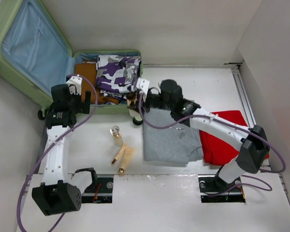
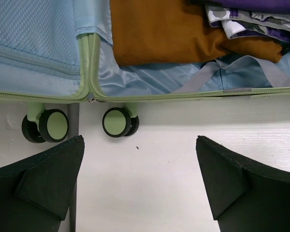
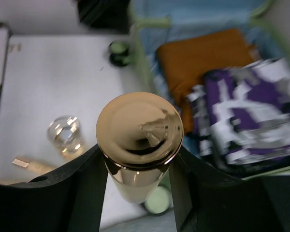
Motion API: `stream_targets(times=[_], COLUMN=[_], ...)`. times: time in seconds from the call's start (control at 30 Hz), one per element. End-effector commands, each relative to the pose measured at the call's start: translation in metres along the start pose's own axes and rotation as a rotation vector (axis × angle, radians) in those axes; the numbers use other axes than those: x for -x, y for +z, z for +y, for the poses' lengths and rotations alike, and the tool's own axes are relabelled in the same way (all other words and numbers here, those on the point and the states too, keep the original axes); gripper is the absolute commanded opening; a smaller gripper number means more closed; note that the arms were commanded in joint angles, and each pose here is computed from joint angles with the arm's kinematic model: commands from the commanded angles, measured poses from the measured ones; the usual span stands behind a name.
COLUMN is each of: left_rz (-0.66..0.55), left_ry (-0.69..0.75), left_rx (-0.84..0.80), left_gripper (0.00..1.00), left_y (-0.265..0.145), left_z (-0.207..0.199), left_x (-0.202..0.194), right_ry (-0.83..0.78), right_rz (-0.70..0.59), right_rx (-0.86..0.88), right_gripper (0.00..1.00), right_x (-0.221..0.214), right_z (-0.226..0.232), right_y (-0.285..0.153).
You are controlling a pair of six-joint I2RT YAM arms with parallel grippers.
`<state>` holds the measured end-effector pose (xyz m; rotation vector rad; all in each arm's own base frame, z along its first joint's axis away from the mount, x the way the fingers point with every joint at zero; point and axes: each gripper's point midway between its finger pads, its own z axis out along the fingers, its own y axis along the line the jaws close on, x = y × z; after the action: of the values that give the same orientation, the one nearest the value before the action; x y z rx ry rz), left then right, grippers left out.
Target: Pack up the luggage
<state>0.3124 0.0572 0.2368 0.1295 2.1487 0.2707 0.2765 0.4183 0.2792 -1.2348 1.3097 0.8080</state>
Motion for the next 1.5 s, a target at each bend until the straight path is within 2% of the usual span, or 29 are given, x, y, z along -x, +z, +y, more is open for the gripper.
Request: stream_targets(times=[0.0, 0.03, 0.1, 0.13, 0.23, 0.27, 0.33, 0.37, 0.47, 0.53, 0.7, 0.73, 0.8, 0.87, 0.93, 0.97, 1.1, 1.2, 1.23, 1.27, 1.33, 1.37, 1.47], left_rz=[-0.026, -0.026, -0.017, -0.023, -0.003, 0.002, 0.013, 0.023, 0.034, 0.041, 0.061, 0.061, 0.069, 0.067, 0.076, 0.076, 0.076, 0.076, 0.076, 0.076, 0.076, 0.076, 0.082], left_ry=[0.011, 0.011, 0.011, 0.006, -0.006, -0.011, -0.011, -0.002, -0.002, -0.002, 0.0, 0.0, -0.009, -0.009, -0.008, -0.008, -0.008, -0.008, -0.008, -0.008, -0.008, -0.008, -0.007], left_rx=[0.034, 0.034, 0.043, 0.052, 0.067, 0.075, 0.086, 0.096, 0.133, 0.169, 0.173, 0.173, 0.17, 0.162, 0.159, 0.159, 0.159, 0.159, 0.159, 0.159, 0.159, 0.159, 0.148], left_gripper=[0.99, 0.99, 0.99, 0.99, 1.0, 1.0, 1.0, 1.0, 1.0, 1.0, 1.0, 1.0, 1.0, 1.0, 1.0, 1.0, 1.0, 1.0, 1.0, 1.0, 1.0, 1.0, 1.0], left_y=[0.006, 0.006, 0.012, 0.013, 0.022, 0.025, 0.028, 0.032, 0.039, 0.041, 0.047, 0.047, 0.05, 0.05, 0.053, 0.053, 0.053, 0.053, 0.053, 0.053, 0.053, 0.053, 0.053], left_z=[0.008, 0.008, 0.01, 0.014, 0.022, 0.026, 0.028, 0.03, 0.037, 0.044, 0.044, 0.044, 0.043, 0.041, 0.04, 0.04, 0.04, 0.04, 0.04, 0.04, 0.04, 0.04, 0.038], left_x=[0.009, 0.009, 0.01, 0.014, 0.015, 0.014, 0.014, 0.013, 0.013, 0.012, 0.006, 0.006, 0.004, 0.004, 0.002, 0.002, 0.002, 0.002, 0.002, 0.002, 0.002, 0.002, 0.001], right_ry=[-0.119, -0.142, -0.19, -0.199, -0.221, -0.22, -0.221, -0.208, -0.201, -0.183, -0.156, -0.15, -0.141, -0.112, -0.101, -0.089, -0.068, -0.076, -0.076, -0.079, -0.082, -0.08, -0.104], right_rz=[-0.097, -0.1, -0.088, -0.019, 0.023, 0.086, 0.091, 0.132, 0.167, 0.25, 0.371, 0.453, 0.491, 0.583, 0.582, 0.599, 0.531, 0.458, 0.458, 0.456, 0.426, 0.399, 0.309], right_rx=[-0.203, -0.206, -0.319, -0.33, -0.403, -0.391, -0.412, -0.396, -0.431, -0.446, -0.433, -0.397, -0.379, -0.317, -0.276, -0.248, -0.174, -0.167, -0.167, -0.158, -0.145, -0.115, -0.108], right_gripper=[0.0, 0.0, 0.0, 0.0, 0.0, 0.0, 0.0, 0.0, 0.0, 0.0, 0.0, 0.0, 0.0, 0.0, 0.0, 0.0, 0.12, 0.22, 0.29, 0.51, 0.7, 0.84, 0.9], right_x=[0.082, 0.088, 0.104, 0.078, 0.068, 0.034, 0.033, 0.007, -0.007, -0.038, -0.057, -0.078, -0.08, -0.11, -0.113, -0.128, -0.131, -0.113, -0.117, -0.116, -0.108, -0.104, -0.061], right_z=[-0.058, -0.063, -0.093, -0.103, -0.134, -0.14, -0.152, -0.154, -0.166, -0.168, -0.166, -0.155, -0.154, -0.142, -0.137, -0.133, -0.123, -0.121, -0.121, -0.116, -0.115, -0.11, -0.111], right_y=[-0.027, -0.024, -0.023, -0.004, 0.017, 0.039, 0.054, 0.071, 0.082, 0.086, 0.079, 0.079, 0.077, 0.078, 0.086, 0.093, 0.115, 0.126, 0.129, 0.132, 0.135, 0.139, 0.133])
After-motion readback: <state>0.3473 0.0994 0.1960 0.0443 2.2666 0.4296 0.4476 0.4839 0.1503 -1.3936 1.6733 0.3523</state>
